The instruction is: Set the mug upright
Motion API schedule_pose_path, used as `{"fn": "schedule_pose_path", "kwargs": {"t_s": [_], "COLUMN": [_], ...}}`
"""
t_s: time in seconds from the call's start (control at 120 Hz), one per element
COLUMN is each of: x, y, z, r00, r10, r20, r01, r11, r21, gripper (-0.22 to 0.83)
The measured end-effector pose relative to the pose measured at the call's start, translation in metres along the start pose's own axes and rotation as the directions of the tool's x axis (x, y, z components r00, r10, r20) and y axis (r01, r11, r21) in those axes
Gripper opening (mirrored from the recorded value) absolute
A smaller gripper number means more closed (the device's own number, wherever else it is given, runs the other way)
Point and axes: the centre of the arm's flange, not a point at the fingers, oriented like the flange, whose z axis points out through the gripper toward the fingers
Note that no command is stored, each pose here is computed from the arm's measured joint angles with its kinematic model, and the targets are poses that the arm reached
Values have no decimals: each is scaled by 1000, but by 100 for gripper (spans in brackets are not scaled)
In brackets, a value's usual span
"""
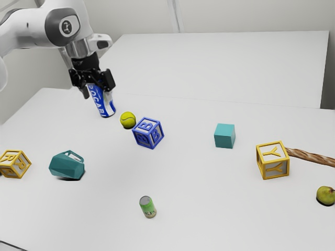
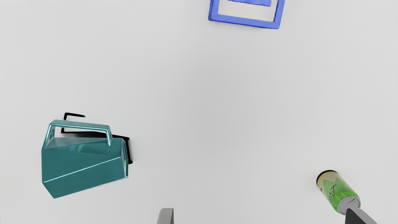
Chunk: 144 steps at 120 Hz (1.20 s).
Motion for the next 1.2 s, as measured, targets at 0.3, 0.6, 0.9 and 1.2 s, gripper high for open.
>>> {"fn": "schedule_pose_path", "kwargs": {"t_s": [0.3, 0.6, 0.9, 1.2], "x": [7, -21, -36, -41], "y": [-124, -225, -271, -312], "z": [49, 142, 185, 226], "r00": [980, 961, 971, 975], "r10": [-200, -258, -211, -196], "r20": [-16, 98, 111, 103], "r01": [192, 275, 238, 220], "r11": [960, 861, 840, 834], "r21": [-206, -428, -488, -506], "gripper": [62, 62, 62, 62]}}
